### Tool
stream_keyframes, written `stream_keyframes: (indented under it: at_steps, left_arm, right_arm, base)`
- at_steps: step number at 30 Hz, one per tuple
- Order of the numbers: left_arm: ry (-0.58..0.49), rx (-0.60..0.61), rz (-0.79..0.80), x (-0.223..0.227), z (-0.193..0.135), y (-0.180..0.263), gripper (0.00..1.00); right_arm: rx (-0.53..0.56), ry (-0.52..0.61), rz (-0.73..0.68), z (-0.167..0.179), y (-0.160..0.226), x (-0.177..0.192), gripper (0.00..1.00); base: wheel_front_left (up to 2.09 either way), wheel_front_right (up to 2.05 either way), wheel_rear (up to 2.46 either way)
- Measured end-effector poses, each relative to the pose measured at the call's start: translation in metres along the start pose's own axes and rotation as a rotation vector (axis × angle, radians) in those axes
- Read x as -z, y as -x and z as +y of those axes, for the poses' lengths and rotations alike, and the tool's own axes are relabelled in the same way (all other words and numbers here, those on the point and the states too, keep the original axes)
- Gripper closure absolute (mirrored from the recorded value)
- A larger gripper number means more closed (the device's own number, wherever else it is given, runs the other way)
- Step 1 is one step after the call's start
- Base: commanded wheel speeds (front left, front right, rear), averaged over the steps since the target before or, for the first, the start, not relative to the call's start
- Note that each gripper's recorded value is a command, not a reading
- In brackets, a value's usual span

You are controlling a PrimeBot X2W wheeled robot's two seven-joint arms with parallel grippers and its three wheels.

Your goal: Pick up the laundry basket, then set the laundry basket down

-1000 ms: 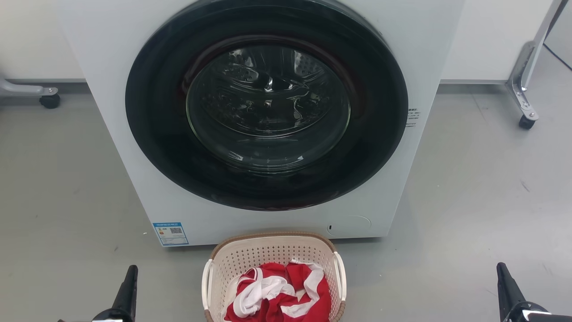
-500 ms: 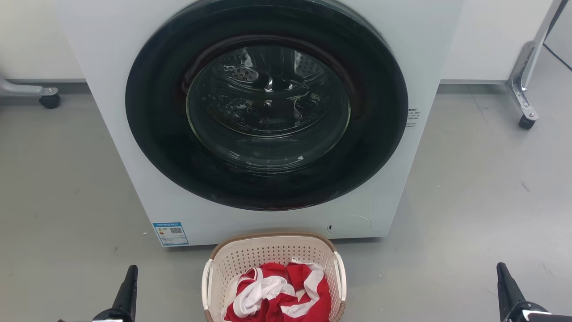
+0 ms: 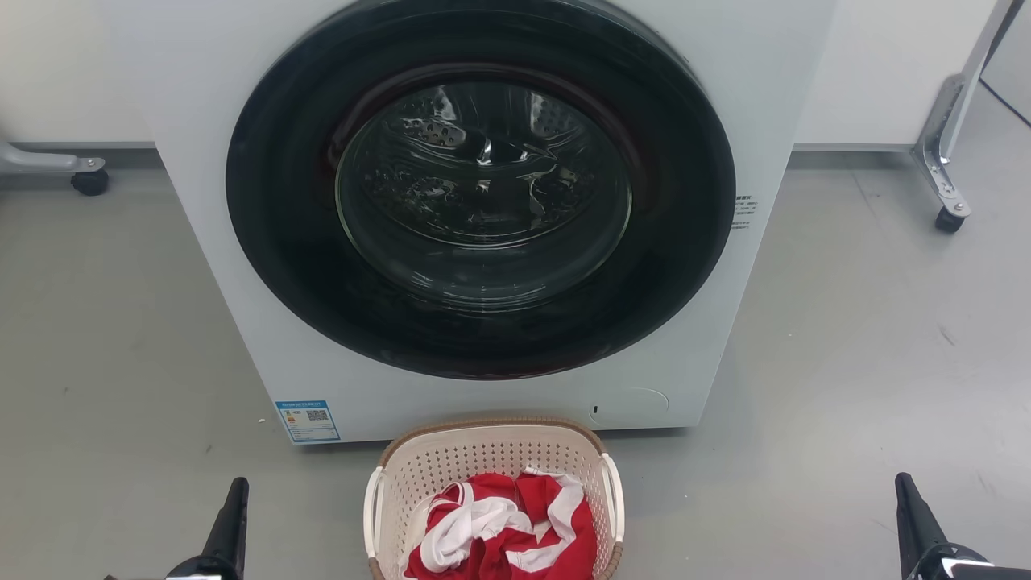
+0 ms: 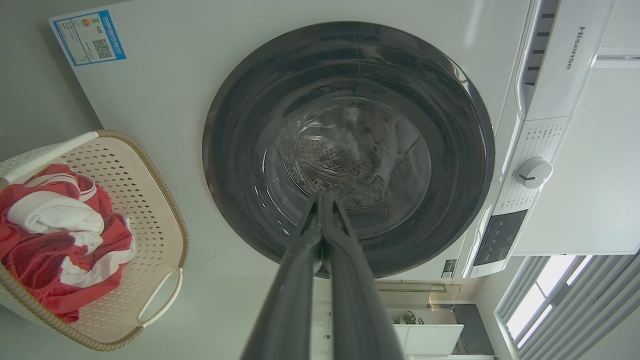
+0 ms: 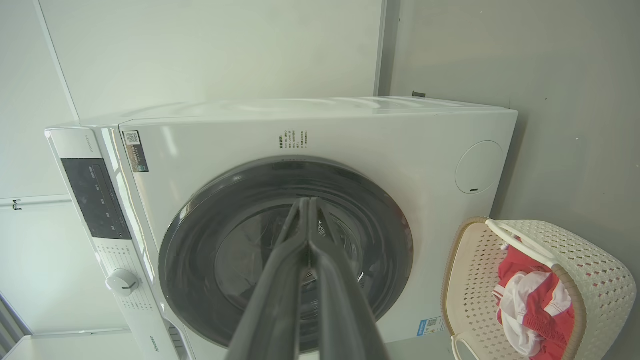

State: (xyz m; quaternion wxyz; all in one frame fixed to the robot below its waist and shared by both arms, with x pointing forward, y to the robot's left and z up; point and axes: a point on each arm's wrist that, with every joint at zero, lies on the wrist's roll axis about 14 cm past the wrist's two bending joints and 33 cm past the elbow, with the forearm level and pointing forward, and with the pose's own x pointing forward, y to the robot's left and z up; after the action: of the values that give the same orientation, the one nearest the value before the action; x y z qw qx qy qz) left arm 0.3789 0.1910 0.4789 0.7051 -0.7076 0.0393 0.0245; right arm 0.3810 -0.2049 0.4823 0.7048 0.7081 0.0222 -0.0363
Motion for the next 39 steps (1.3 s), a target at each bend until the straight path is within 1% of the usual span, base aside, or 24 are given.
stream_keyframes:
  at_steps: [39]
  left_arm:
    - [0.000,0.000,0.000,0.0001,-0.0001,0.0000,1.00]
  right_arm:
    - [0.000,0.000,0.000,0.0001,0.0000,0.0000,1.00]
  base:
    - [0.00,0.00,0.00]
